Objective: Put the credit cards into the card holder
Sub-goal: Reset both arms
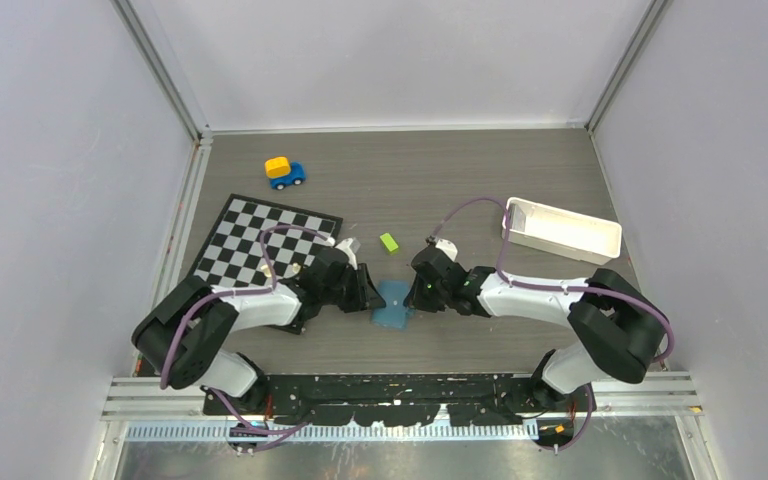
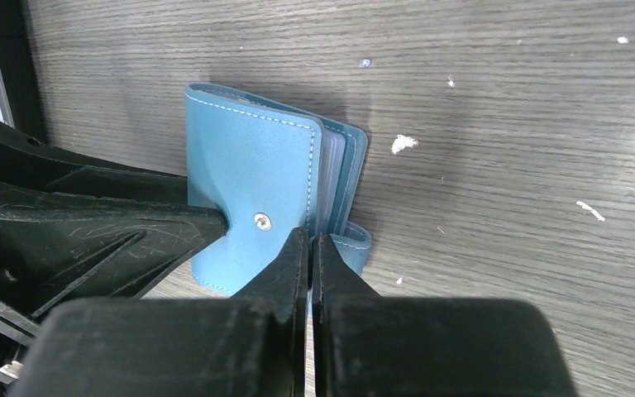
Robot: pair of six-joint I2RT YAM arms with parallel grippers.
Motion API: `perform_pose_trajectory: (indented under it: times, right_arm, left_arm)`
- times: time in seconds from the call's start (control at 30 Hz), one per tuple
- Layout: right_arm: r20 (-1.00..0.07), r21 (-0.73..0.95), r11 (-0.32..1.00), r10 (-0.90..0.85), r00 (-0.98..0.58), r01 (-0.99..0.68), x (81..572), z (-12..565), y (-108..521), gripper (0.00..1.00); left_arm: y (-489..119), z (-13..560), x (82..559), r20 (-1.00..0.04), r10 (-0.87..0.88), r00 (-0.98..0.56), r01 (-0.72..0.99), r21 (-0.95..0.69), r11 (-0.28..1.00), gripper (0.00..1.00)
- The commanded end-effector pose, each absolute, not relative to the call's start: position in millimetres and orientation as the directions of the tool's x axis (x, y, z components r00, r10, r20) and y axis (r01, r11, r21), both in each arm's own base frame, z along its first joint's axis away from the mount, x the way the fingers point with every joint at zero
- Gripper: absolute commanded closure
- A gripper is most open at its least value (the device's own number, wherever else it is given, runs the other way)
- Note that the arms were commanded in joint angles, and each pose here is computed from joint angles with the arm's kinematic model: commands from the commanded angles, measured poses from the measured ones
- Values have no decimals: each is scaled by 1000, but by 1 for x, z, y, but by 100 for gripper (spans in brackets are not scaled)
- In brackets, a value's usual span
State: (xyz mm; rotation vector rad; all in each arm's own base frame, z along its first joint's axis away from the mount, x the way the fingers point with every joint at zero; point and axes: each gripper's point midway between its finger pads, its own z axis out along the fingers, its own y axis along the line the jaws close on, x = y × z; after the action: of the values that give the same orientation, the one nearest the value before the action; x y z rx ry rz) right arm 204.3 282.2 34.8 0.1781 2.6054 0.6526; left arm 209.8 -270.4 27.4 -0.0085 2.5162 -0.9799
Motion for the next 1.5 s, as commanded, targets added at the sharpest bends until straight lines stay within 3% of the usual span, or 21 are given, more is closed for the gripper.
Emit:
perform_pose_trajectory:
  times: [0.0, 0.3, 0.53, 0.63, 0.9, 1.17, 1.47]
  right_arm:
    - [-397, 545, 838, 267, -878, 8, 210, 52, 297, 100]
    - [-440, 510, 860, 263, -858, 2, 216, 63, 289, 98]
    - [-471, 430, 903, 242, -849, 19, 214, 69, 267, 70]
    - [-471, 417, 909, 236, -850, 21, 213, 72, 264, 64]
    - [-471, 396, 918, 204, -858, 1, 210, 74, 269, 63]
    - [-469, 361, 933, 187, -863, 6, 208, 70, 268, 73]
    - [-471, 349, 937, 144, -870, -34, 206, 69, 280, 67]
  left_arm:
    - [-263, 7, 201, -367, -125, -922, 123, -583, 803, 70]
    - [-251, -2, 197, -395, -47, -917, 142, -436, 889, 74]
    - [-245, -6, 195, -397, -31, -917, 135, -382, 914, 76]
    - [-246, -6, 194, -397, -24, -918, 139, -377, 916, 76]
    - [-247, -4, 192, -396, -15, -918, 147, -375, 915, 76]
    - [-247, -3, 191, -396, -11, -918, 150, -374, 915, 75]
    - [-247, -2, 191, -398, -9, -917, 153, -374, 915, 75]
